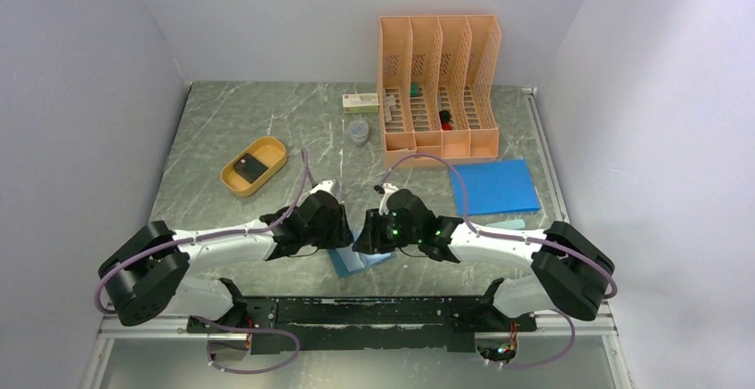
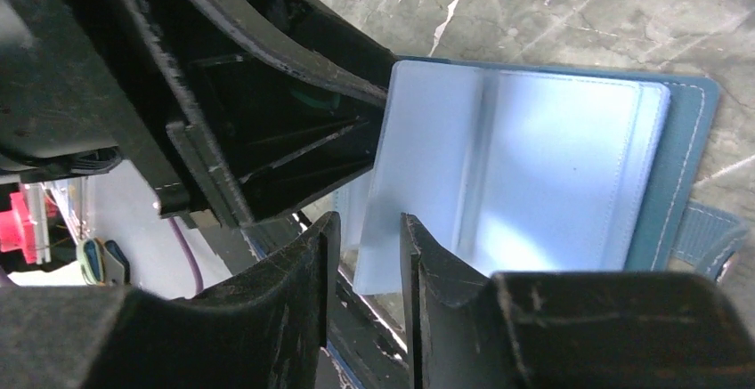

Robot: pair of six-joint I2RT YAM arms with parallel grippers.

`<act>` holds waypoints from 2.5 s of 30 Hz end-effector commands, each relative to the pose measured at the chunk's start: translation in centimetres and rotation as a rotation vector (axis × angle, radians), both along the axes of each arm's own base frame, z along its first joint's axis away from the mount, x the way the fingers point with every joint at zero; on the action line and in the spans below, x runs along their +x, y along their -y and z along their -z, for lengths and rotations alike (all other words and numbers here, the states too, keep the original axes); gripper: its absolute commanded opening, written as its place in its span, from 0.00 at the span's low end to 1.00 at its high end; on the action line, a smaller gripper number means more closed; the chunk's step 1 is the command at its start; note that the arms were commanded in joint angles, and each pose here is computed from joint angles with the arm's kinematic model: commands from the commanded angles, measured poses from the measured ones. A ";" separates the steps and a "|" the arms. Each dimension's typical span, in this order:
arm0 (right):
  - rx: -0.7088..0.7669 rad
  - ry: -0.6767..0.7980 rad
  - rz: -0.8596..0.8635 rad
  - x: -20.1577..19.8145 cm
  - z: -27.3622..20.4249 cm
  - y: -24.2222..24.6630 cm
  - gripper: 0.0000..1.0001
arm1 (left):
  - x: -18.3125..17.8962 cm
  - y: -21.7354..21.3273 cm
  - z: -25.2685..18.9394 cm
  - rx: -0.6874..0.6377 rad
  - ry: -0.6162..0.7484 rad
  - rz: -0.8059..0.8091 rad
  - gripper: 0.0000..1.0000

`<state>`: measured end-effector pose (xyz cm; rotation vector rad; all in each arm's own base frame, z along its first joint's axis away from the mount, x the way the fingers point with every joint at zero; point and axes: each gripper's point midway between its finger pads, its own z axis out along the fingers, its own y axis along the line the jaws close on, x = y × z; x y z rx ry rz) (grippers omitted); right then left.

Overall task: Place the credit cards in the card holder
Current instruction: Open the card holder at the center of the board.

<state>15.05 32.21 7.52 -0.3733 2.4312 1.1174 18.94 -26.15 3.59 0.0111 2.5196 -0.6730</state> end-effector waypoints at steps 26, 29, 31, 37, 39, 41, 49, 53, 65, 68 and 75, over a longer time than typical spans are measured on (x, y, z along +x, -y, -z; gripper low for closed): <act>-0.069 0.045 -0.053 -0.6 1.8 -0.6 0.34 | 0.7 0.0 -5.3 -0.257 0.062 -0.096 0.64; -0.068 0.041 -0.061 -0.8 1.9 -0.9 0.34 | 0.4 0.4 -5.0 -0.265 0.051 -0.069 0.62; -0.067 0.043 -0.063 -0.8 1.9 -1.0 0.34 | 0.4 0.7 -4.7 -0.264 0.044 -0.058 0.57; -0.070 0.045 -0.065 -0.8 1.8 -1.1 0.34 | 0.4 1.3 -3.6 -0.245 0.016 -0.038 0.34; -0.070 0.046 -0.068 -0.9 1.8 -1.1 0.34 | 0.4 1.3 -3.2 -0.232 0.008 -0.035 0.28; -0.067 0.047 -0.070 -1.0 1.6 -1.1 0.34 | 0.3 1.1 -2.7 -0.218 0.004 -0.033 0.17; -0.079 0.132 0.026 0.0 -0.7 1.2 0.39 | 0.4 0.8 -2.0 -0.159 0.052 0.042 0.05; -0.111 0.178 0.125 0.3 -1.1 4.4 0.43 | -0.4 2.9 -1.6 -0.186 0.050 0.203 0.05; -0.167 0.162 0.149 -0.4 0.2 6.2 0.53 | -0.5 7.0 -1.9 -0.287 0.002 0.336 0.05; -0.190 0.167 0.137 -0.3 0.5 5.8 0.54 | -0.7 7.4 -2.4 -0.313 -0.010 0.346 0.05; -0.256 0.146 0.145 -0.3 2.2 6.2 0.54 | -1.3 8.2 -2.7 -0.366 -0.048 0.365 0.07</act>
